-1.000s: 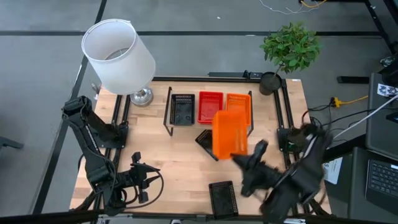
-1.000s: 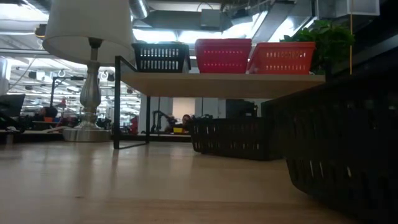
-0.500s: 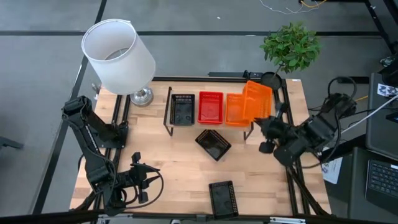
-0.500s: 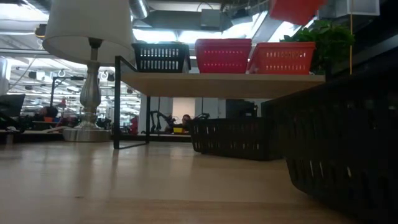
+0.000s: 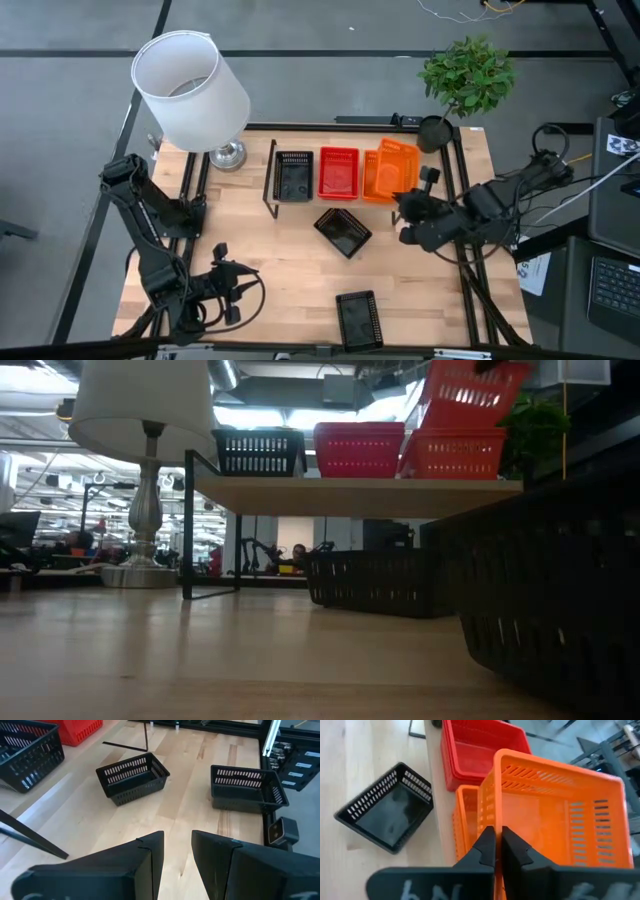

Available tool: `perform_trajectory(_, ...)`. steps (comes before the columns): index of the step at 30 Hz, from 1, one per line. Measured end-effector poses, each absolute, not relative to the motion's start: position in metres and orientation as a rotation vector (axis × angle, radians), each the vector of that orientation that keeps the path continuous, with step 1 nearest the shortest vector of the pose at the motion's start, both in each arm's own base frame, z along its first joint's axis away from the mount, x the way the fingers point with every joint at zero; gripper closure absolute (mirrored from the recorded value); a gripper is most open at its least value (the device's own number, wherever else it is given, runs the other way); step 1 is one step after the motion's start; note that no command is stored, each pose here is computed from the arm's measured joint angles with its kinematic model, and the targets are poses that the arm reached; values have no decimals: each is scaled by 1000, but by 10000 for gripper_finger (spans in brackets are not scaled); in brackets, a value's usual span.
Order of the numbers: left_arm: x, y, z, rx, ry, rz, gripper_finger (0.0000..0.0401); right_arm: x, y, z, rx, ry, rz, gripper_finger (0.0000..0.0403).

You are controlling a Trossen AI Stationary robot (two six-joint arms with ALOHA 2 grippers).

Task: Stack baskets on shelf by color
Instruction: Stack the orange bin on top of the orange bin on the shelf

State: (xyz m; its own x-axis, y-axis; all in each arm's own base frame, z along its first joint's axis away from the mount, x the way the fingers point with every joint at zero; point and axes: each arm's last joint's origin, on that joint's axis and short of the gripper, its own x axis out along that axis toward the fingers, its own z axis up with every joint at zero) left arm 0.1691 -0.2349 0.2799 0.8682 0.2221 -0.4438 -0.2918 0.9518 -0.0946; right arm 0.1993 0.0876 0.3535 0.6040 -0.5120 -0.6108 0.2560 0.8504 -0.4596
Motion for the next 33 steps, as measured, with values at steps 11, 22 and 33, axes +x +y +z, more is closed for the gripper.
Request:
perform_trajectory(11,172,-233,280,-165,448,281,309,220,73,350,-289,858,-404,401)
perform_trajectory(22,172,-233,280,-166,450,280,309,234,68,335,-326,961,-417,383)
perform_trajectory(33,172,-233,280,-166,450,280,309,232,67,333,-324,999,-395,372)
